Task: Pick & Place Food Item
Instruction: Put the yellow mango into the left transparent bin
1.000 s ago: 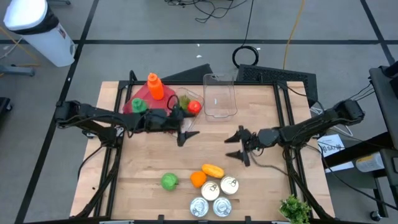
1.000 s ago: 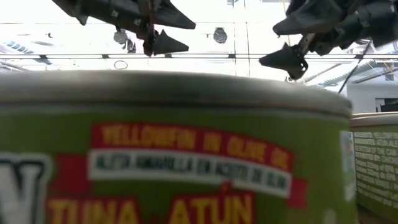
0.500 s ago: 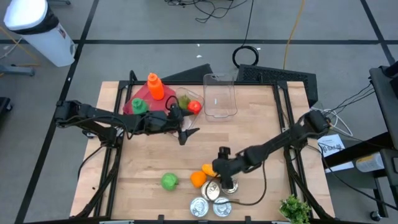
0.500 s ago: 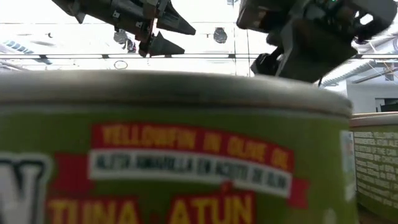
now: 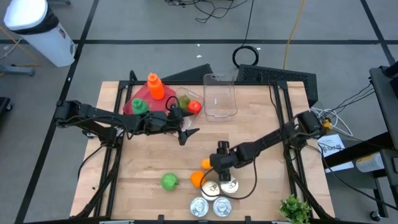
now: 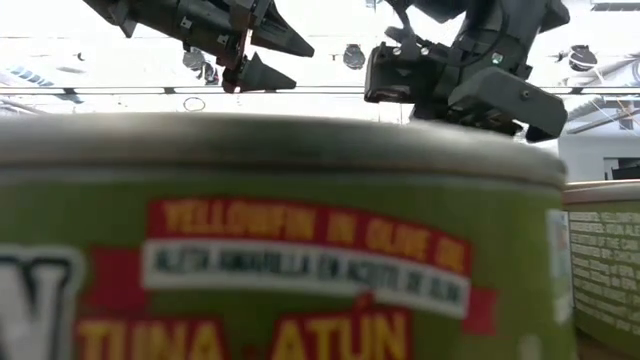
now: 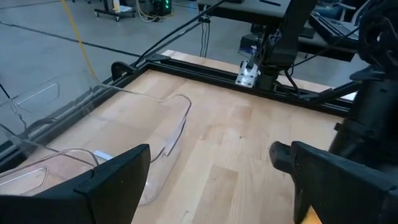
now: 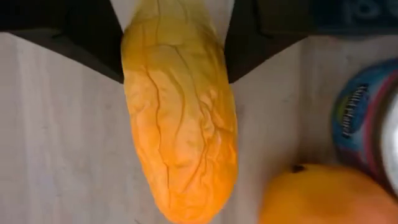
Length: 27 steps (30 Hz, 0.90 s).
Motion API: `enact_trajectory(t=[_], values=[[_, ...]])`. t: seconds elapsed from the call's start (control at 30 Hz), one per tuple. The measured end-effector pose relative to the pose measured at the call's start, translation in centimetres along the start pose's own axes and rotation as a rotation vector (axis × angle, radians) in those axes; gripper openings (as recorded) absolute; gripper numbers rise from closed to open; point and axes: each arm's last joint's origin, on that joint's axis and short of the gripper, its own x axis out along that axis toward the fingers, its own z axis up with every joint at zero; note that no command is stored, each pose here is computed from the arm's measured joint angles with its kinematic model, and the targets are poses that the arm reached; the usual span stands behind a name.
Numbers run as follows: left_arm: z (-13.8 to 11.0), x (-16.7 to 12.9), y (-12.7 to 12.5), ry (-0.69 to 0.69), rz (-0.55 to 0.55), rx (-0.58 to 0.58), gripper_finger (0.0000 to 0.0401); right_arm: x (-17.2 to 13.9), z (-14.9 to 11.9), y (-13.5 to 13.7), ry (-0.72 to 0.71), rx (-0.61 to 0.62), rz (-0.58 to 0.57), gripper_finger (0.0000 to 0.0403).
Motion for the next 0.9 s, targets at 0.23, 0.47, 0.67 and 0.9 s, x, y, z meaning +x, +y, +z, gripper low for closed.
enact_trajectory(t=[0.23,0.47,0.67,0.9], values=[[-0.5,0.1,-0.2,0.038,-0.020,-0.027,0.0397,-3.1,0.4,-0.9,-0.061,-0.011,-0.126,0.0179],[-1.6,1.3,-1.1,0.086,-0.170,-0.065,0.0397,-6.8,0.4,0.4,-0.223,-0.059,-0.304,0.0179],[-3.3,2.6,-3.2,0.084,-0.317,0.026,0.0397,-7.5,0.3,0.9,-0.280,-0.090,-0.418,0.0179],[-3.3,3.7,-4.7,0.078,-0.348,0.095,0.0397,-7.5,0.6,1.0,-0.302,-0.090,-0.412,0.0179]])
